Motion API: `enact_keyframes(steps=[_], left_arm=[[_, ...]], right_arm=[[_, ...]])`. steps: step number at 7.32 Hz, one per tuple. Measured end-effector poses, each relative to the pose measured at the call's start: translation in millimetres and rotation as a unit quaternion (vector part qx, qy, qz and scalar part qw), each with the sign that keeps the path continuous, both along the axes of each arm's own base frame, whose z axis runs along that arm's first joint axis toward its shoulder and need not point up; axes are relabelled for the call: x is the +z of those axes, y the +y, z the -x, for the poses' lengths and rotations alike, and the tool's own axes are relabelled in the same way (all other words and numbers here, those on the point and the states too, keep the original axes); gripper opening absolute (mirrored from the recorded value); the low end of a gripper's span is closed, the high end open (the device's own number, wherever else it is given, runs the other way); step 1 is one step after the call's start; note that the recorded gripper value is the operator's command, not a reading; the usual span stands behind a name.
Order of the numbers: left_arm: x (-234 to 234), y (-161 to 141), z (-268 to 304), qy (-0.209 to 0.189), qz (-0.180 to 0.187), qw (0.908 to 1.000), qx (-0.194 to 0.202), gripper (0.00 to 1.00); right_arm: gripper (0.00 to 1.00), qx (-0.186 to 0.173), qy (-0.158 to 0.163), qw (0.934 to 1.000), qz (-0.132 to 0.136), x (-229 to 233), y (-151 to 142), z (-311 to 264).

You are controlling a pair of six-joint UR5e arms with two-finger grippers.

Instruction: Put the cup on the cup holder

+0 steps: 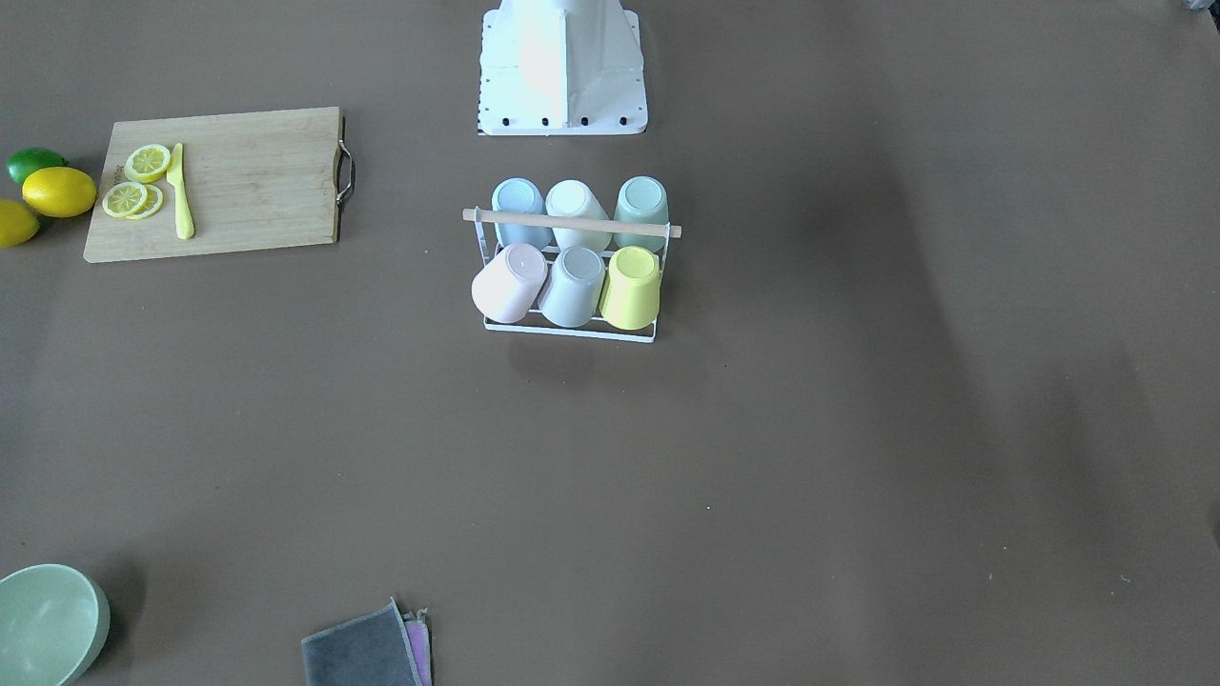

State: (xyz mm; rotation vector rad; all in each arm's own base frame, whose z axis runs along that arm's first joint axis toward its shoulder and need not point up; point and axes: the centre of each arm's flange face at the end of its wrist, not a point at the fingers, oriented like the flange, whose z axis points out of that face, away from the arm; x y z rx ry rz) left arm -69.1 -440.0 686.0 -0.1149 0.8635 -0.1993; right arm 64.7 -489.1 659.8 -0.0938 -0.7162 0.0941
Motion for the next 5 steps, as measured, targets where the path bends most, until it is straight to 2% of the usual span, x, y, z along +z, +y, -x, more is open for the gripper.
enact_keyframes(steps=[5], left_arm=[[0.1,0.2,0.0,0.000,0.000,1.0000,0.000,0.98]], right_arm=[[1.00,-0.001,-0.001,1.0000,0.003,2.8,3.2,0.1]])
